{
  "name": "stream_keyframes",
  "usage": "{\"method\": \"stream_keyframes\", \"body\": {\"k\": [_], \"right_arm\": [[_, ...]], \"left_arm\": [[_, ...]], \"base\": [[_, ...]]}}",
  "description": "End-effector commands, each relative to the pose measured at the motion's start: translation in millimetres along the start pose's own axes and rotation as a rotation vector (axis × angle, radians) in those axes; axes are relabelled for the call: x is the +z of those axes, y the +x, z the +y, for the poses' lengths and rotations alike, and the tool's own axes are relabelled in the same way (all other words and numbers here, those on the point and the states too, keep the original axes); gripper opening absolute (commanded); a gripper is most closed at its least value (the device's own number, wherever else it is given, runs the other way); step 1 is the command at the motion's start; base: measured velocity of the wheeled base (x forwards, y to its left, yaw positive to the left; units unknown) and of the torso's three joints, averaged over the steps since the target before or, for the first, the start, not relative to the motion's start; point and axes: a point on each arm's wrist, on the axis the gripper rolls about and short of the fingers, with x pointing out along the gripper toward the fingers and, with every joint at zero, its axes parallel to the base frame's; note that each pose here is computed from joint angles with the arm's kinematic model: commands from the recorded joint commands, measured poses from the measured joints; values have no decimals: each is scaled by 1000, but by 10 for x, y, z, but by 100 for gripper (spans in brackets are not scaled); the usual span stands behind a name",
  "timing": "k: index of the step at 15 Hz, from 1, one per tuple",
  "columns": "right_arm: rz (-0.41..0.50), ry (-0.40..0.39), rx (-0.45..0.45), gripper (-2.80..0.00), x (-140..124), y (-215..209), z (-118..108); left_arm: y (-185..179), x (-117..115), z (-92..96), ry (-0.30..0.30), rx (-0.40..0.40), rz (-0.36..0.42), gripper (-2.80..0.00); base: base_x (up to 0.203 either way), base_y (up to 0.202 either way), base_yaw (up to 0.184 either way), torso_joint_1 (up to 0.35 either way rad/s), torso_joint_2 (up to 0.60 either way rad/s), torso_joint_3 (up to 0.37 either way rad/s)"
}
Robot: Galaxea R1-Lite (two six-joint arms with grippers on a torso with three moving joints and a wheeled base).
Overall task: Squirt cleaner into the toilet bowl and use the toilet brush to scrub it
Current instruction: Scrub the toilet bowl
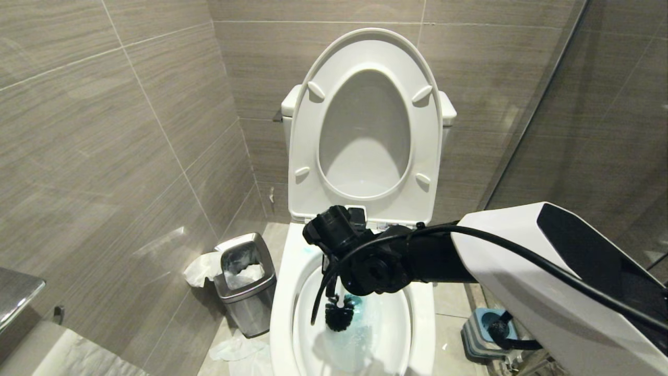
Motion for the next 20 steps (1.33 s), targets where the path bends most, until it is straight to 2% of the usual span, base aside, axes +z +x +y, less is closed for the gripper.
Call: {"method": "stream_keyframes", "body": {"k": [1, 5, 8, 13, 17, 20], "right_arm": [[5, 0, -21, -280, 73, -248, -199], [-9, 39, -94, -280, 266, -272, -555], [-45, 83, -109, -280, 437, -127, -609], [-124, 146, -48, -280, 657, 94, -359], [-105, 100, 30, -280, 490, -7, 8], [-91, 76, 64, -280, 413, -177, 124]], "left_arm": [[1, -4, 0, 0, 0, 1, -280], [1, -4, 0, -2, 0, 1, -280], [1, -4, 1, -9, 3, 1, -280], [1, -4, 1, -11, 3, 1, -280], [1, -4, 1, -11, 3, 1, -280], [1, -4, 0, -9, 1, 1, -280]], "base": [[0, 0, 0, 0, 0, 0], [0, 0, 0, 0, 0, 0], [0, 0, 0, 0, 0, 0], [0, 0, 0, 0, 0, 0], [0, 0, 0, 0, 0, 0], [0, 0, 0, 0, 0, 0]]}}
